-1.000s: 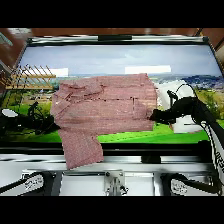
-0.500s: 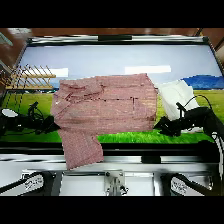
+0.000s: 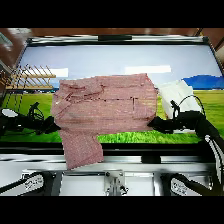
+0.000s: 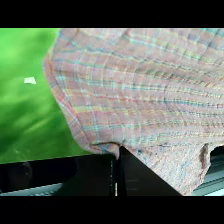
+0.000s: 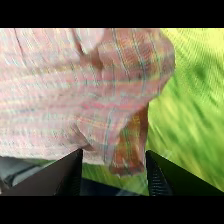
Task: Fold the shirts.
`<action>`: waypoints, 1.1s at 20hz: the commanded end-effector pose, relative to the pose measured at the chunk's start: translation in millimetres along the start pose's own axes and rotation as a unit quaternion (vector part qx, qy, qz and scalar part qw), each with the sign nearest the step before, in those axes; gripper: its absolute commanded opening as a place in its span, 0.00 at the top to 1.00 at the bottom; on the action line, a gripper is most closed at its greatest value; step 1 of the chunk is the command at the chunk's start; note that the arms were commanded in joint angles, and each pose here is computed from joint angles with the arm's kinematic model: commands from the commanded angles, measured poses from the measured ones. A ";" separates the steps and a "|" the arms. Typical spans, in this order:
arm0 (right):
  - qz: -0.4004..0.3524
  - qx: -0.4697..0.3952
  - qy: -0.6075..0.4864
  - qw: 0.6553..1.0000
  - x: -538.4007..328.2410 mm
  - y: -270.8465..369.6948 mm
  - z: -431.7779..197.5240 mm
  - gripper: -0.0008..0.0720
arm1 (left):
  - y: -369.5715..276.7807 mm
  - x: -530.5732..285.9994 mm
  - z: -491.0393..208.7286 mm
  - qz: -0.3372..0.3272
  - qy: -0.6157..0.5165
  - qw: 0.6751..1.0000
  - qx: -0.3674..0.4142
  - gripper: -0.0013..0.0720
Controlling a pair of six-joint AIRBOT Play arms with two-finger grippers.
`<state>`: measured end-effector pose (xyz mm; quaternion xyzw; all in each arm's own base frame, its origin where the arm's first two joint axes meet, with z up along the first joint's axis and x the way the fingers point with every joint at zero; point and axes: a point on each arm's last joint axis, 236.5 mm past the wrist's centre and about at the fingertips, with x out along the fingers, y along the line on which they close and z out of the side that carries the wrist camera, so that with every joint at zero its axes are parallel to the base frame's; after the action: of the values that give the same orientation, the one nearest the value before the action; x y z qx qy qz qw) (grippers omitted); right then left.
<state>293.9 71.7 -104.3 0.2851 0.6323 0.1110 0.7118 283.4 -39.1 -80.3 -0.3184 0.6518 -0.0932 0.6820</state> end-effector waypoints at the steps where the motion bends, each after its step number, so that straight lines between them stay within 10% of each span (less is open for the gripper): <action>1: -0.008 0.002 0.000 1.000 8.0 -5.7 1.4 0.30 | -0.7 -0.3 -0.9 -0.001 0.002 1.000 0.000 0.95; 3: 0.002 0.015 0.023 1.000 14.7 -5.2 -7.3 0.32 | -0.7 -0.3 -0.9 -0.001 0.002 1.000 0.000 0.94; 9: 0.017 0.019 0.067 0.997 15.2 0.4 -26.8 0.92 | -0.7 -0.3 -1.0 -0.001 0.002 1.000 0.000 0.94; 17: 0.037 -0.106 -0.033 0.993 -66.4 65.7 30.9 0.92 | -74.9 -72.4 45.4 -0.055 -0.074 0.984 0.155 0.95; 22: 0.040 -0.247 -0.224 0.942 -210.6 166.7 88.5 0.92 | -213.6 -235.9 76.2 -0.104 -0.288 0.901 0.307 0.95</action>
<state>360.9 76.2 69.5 0.1913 0.4974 0.2104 0.8196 376.3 -40.8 113.6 -0.2179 0.4546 -0.2210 0.8349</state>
